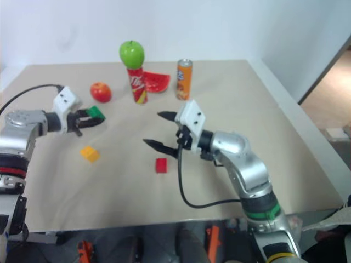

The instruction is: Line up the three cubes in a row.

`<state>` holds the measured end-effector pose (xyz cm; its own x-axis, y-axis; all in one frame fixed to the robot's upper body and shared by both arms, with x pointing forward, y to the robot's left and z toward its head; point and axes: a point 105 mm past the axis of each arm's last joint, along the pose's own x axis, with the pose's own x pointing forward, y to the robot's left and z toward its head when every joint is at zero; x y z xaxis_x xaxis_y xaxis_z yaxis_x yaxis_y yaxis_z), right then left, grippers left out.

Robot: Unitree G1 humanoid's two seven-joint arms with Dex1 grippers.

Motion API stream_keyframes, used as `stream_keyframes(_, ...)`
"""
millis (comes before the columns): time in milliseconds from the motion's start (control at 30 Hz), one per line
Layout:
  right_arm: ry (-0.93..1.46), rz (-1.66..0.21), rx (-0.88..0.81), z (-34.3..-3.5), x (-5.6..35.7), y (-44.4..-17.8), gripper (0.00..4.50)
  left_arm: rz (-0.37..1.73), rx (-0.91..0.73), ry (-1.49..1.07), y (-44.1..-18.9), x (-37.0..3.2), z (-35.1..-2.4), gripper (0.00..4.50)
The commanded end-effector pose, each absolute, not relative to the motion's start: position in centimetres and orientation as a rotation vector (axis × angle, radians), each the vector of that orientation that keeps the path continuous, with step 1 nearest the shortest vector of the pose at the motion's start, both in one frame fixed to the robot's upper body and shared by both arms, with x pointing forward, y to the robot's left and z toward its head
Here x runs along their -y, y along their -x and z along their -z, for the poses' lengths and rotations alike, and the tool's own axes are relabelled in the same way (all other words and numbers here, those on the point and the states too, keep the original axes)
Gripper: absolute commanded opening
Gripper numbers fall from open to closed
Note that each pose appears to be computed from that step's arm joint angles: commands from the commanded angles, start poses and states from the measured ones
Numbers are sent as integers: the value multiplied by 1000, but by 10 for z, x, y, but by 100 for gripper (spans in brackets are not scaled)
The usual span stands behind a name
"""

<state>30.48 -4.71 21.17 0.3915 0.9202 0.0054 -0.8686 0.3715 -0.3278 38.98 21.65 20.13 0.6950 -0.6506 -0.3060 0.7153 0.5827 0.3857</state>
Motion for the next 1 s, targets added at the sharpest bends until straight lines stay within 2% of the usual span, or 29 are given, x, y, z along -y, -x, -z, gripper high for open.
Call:
stream_keyframes(33, 304, -1162, 260, -225, 48, -296, 450, 946, -50, -605, -371, -185, -228, 134)
stream_keyframes(233, 305, -1132, 251, -223, 54, -297, 450, 1182, -105, -682, -330, -136, -203, 134)
stream_keyframes(500, 289, -1136, 232, -219, 58, -292, 450, 1270, -174, -632, -298, -109, -171, 134)
stream_keyframes(667, 288, -1157, 200, -212, 62, -286, 450, 1276, -217, -605, -291, -109, -156, 134)
stream_keyframes(1000, 303, -1153, 155, -201, 70, -283, 450, 1289, -281, -652, -295, -123, -132, 134)
